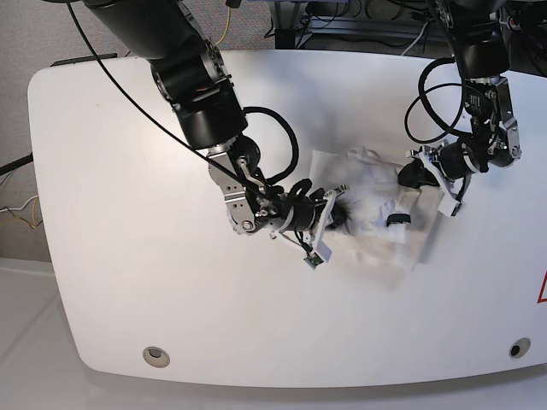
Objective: Fold the T-shirt properly
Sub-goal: 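Open the left gripper and move it back from the bundle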
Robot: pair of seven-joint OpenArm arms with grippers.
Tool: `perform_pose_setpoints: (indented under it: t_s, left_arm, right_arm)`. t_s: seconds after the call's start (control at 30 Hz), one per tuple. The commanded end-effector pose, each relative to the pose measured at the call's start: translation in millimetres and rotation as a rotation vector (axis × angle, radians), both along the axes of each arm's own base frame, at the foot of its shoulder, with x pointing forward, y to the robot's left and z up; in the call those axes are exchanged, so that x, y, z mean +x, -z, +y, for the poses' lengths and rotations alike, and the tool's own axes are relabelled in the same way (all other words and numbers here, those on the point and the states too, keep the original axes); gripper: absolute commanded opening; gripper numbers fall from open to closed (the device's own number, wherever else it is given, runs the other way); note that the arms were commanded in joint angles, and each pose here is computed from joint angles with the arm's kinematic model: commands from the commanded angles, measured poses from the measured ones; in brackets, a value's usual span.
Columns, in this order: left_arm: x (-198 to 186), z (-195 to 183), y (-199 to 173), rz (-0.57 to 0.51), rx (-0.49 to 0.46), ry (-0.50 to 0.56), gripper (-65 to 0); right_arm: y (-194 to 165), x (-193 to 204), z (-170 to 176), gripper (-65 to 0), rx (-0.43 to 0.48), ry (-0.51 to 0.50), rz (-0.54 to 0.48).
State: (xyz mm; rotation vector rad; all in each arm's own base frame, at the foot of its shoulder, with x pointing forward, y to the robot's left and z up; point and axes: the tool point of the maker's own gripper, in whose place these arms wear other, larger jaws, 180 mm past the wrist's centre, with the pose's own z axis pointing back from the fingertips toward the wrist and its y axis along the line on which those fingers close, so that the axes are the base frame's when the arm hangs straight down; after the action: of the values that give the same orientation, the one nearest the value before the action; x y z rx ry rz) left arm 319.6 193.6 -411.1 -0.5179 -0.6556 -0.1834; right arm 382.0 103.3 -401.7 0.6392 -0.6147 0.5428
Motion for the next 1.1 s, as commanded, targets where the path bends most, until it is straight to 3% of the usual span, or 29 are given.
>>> perform_pose_setpoints:
  t_s: [0.0, 0.57, 1.07]
  left_arm:
    - [11.5, 12.3, -12.9, -0.037, 0.029, -0.007, -61.8]
    - [14.9, 21.7, -18.5, -0.048, 0.050, -0.010, -61.8]
    - [29.3, 21.8, -31.0, -0.084, 0.050, -0.011, -61.8]
  right_arm:
    - [-4.8, 6.0, -7.5, -62.1, -0.004, 0.003, -0.026]
    - [1.7, -43.1, -31.6, -62.1, -0.020, 0.002, -0.046]
    - [-4.0, -56.3, -34.3, -62.1, -0.002, 0.111, -0.038]
